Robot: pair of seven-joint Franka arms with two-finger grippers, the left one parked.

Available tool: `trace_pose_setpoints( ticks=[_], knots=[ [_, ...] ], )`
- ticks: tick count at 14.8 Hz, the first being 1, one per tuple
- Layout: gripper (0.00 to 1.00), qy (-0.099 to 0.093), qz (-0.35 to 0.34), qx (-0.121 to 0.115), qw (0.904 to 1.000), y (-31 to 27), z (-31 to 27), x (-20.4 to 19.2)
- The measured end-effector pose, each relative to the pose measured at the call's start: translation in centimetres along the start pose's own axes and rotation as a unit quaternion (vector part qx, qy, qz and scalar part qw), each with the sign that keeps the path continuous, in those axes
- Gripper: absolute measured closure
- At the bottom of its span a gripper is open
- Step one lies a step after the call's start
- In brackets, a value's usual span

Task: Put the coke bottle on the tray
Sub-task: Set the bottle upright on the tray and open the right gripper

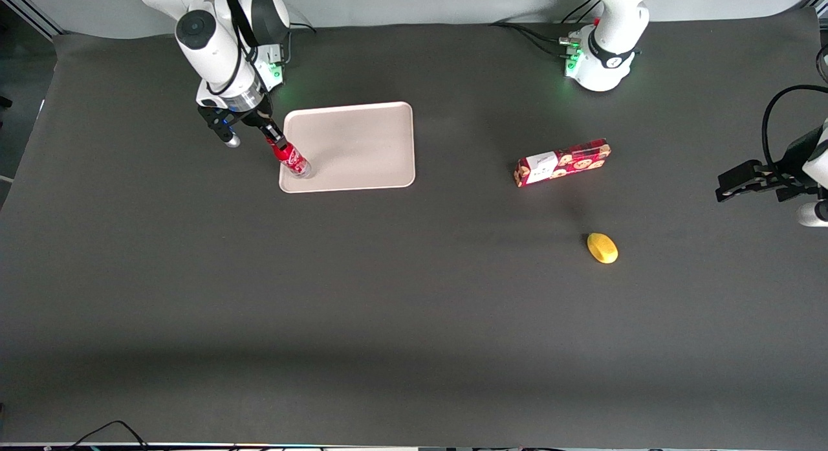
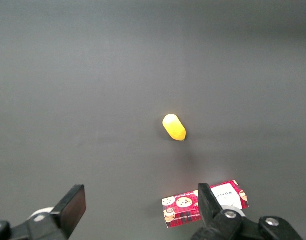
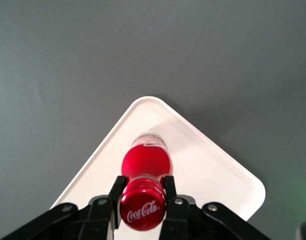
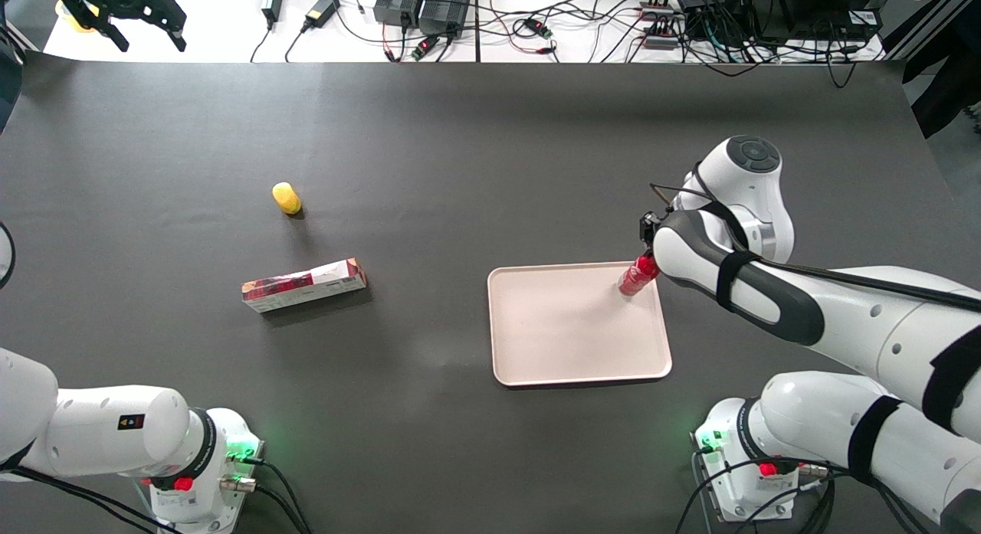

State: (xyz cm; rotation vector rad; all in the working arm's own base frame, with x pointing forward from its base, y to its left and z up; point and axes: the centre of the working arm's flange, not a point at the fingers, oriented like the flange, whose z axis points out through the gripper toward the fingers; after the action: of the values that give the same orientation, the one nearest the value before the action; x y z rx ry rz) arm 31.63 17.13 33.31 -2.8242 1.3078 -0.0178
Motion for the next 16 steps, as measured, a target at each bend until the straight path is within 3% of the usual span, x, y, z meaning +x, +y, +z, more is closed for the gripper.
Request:
trace_pose_setpoints(
  ticks=[5, 11, 16],
  knots=[
    [0.65, 0.003, 0.010, -0.022, 0.9997, 0.2, 1.5, 0.5],
    [0.64, 0.005, 0.012, -0.018, 0.9998, 0.0, 1.5, 0.7],
    [0.21, 0.007, 0.040, -0.003, 0.9992, -1.2, 0.5, 0.5]
  ],
)
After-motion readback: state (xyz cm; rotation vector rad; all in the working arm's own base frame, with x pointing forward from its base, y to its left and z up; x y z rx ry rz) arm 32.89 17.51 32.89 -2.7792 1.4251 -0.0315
